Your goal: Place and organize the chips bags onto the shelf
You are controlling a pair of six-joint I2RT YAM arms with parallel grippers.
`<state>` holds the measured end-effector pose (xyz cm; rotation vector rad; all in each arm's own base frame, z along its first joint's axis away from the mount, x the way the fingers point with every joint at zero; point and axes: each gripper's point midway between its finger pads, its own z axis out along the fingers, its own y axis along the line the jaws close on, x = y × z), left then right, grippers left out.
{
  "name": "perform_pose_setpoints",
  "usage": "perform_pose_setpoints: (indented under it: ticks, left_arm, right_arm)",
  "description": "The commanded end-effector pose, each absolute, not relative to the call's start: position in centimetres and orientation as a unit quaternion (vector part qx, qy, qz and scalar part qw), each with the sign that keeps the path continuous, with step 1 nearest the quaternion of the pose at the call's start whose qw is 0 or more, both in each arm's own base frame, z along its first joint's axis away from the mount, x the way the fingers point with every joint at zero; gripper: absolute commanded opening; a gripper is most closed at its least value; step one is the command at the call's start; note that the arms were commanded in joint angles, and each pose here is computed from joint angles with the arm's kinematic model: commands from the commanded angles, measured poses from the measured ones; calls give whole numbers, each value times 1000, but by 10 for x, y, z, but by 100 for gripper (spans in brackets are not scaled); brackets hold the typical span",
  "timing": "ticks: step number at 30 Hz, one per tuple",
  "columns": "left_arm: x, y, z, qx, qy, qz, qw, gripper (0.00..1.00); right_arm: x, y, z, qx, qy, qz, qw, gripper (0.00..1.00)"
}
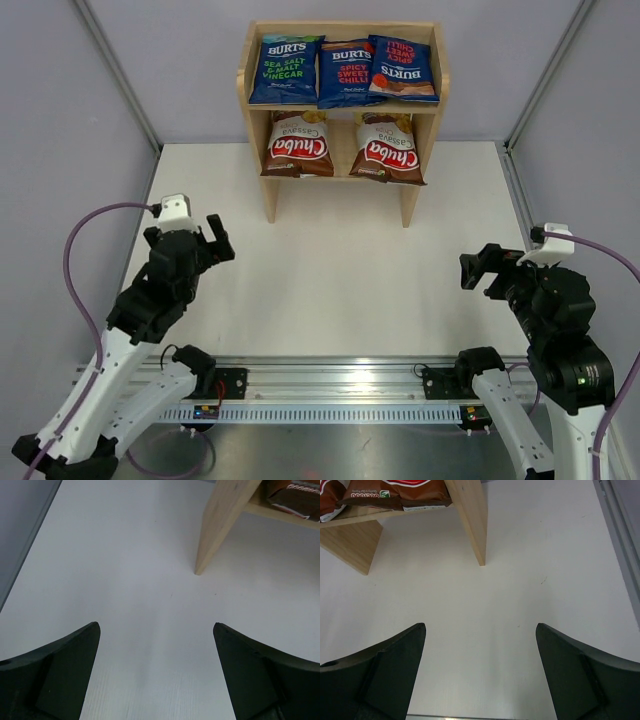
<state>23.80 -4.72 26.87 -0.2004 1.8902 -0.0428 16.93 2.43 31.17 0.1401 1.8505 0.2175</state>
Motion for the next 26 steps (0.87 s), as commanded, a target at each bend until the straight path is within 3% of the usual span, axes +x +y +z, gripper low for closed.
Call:
perform_pose_setpoints:
  ticks: [1, 10, 26]
  left_arm:
    - [242, -50, 289, -75, 791, -70, 603, 99]
    - [198, -4, 308, -62, 761, 1, 646, 99]
    - [212, -5, 287, -78, 763, -15, 642, 99]
  right_arm:
    - [169, 18, 322, 57, 787, 77, 609, 99]
    - [166, 22, 325, 48, 780, 86, 617, 99]
    - [169, 21, 322, 52, 783, 84, 615, 100]
